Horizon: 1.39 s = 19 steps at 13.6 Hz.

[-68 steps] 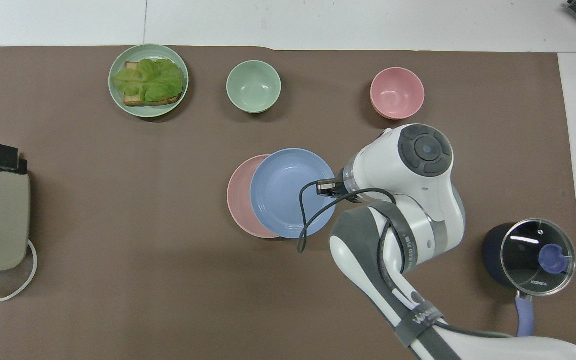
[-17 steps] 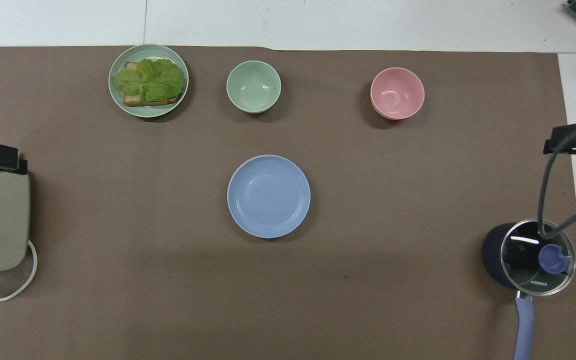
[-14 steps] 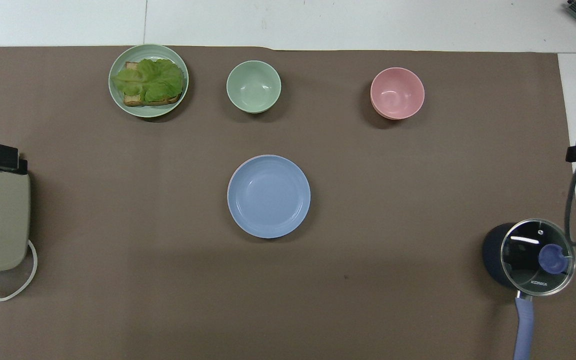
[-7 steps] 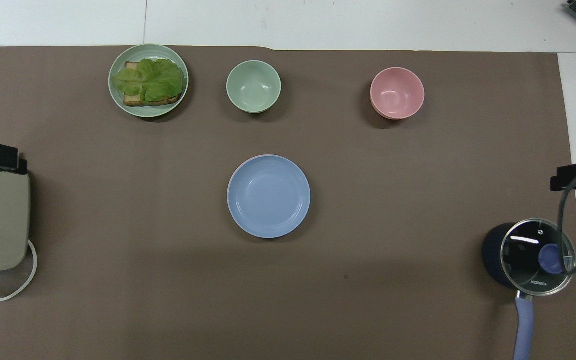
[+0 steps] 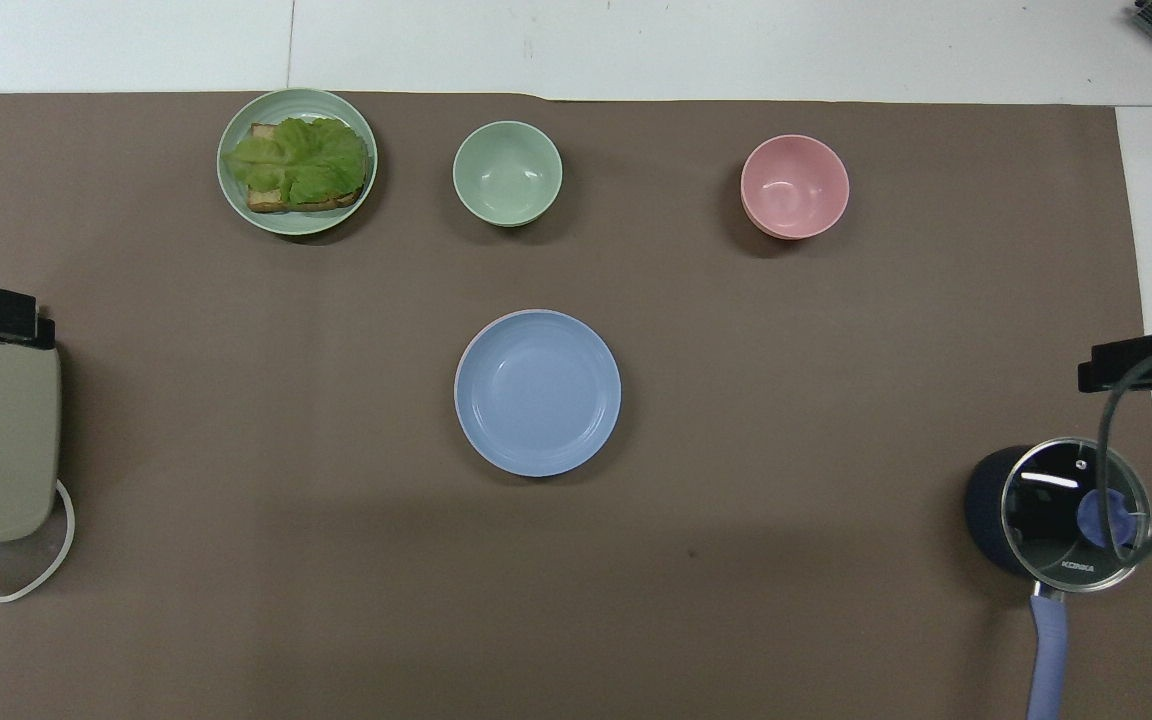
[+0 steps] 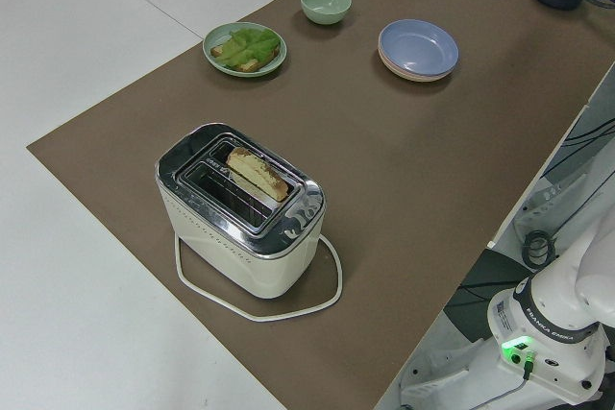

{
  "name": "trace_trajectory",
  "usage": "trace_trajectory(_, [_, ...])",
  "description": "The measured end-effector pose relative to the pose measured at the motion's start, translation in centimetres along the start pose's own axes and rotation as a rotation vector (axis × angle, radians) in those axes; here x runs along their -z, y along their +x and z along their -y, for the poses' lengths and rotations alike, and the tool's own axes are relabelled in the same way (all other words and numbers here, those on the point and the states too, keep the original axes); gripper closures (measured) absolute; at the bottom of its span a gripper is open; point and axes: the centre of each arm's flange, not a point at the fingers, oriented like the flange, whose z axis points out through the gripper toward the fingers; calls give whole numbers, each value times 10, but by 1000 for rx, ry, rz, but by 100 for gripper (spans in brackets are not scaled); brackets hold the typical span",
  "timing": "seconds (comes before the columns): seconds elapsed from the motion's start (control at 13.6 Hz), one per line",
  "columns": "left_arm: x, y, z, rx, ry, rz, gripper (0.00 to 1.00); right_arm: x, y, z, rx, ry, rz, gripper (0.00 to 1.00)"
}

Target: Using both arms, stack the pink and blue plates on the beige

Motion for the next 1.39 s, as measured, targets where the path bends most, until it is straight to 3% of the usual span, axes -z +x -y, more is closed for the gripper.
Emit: trace_trajectory(1.39, [0,0,0,0,0,0,0,1,-5,3,23,-21,-1,0])
